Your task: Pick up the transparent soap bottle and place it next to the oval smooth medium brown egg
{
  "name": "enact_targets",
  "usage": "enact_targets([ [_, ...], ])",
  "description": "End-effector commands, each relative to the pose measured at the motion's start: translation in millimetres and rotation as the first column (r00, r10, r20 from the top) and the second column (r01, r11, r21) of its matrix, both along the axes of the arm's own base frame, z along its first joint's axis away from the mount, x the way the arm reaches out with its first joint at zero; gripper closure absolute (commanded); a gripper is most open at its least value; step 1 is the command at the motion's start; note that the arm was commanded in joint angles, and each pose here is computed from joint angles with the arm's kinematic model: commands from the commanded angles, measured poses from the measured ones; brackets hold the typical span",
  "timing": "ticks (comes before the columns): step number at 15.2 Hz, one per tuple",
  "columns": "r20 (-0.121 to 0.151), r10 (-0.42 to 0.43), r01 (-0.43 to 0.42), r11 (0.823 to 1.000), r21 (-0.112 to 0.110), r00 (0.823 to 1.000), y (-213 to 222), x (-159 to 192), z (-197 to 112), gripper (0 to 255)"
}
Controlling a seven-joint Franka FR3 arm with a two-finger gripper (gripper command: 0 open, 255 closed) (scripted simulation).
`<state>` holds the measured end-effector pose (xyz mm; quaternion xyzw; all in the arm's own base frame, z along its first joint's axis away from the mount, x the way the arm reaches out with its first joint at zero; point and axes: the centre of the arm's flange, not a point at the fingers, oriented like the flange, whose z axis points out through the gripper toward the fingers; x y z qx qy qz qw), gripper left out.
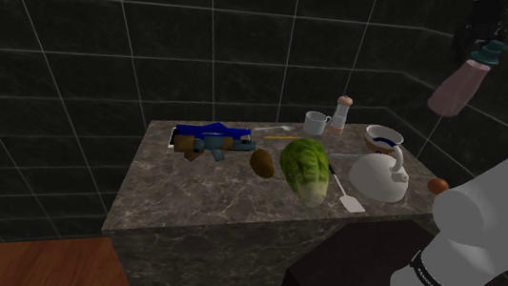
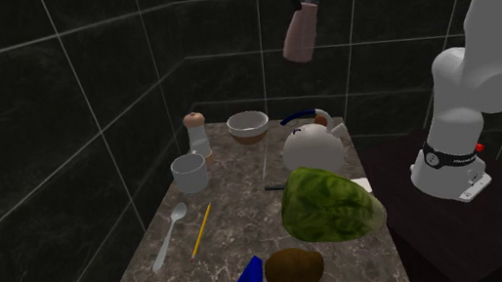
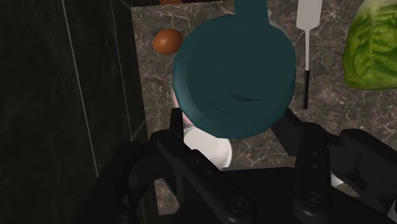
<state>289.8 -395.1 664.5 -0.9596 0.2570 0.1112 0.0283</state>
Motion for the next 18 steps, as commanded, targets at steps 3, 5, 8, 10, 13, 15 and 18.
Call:
enact_targets([
  [3,0.0,0.001,-0.001,1.0,0.0,1.0,-7,-7,-14,255],
  [5,0.0,0.001,-0.001,1.0,0.0,1.0,-7,-7,-25,255],
  [8,0.0,0.001,-0.001,1.0,0.0,1.0,-7,-7,-40,255],
  [10,0.0,0.001,-0.001,1.0,0.0,1.0,-7,-7,-51,255],
  [13,0.0,0.001,-0.001,1.0,0.0,1.0,-7,-7,-67,255],
  [15,0.0,0.001,-0.001,1.0,0.0,1.0,-7,-7,-77,255],
  [18,0.0,0.001,-0.001,1.0,0.0,1.0,-7,-7,-93,255],
])
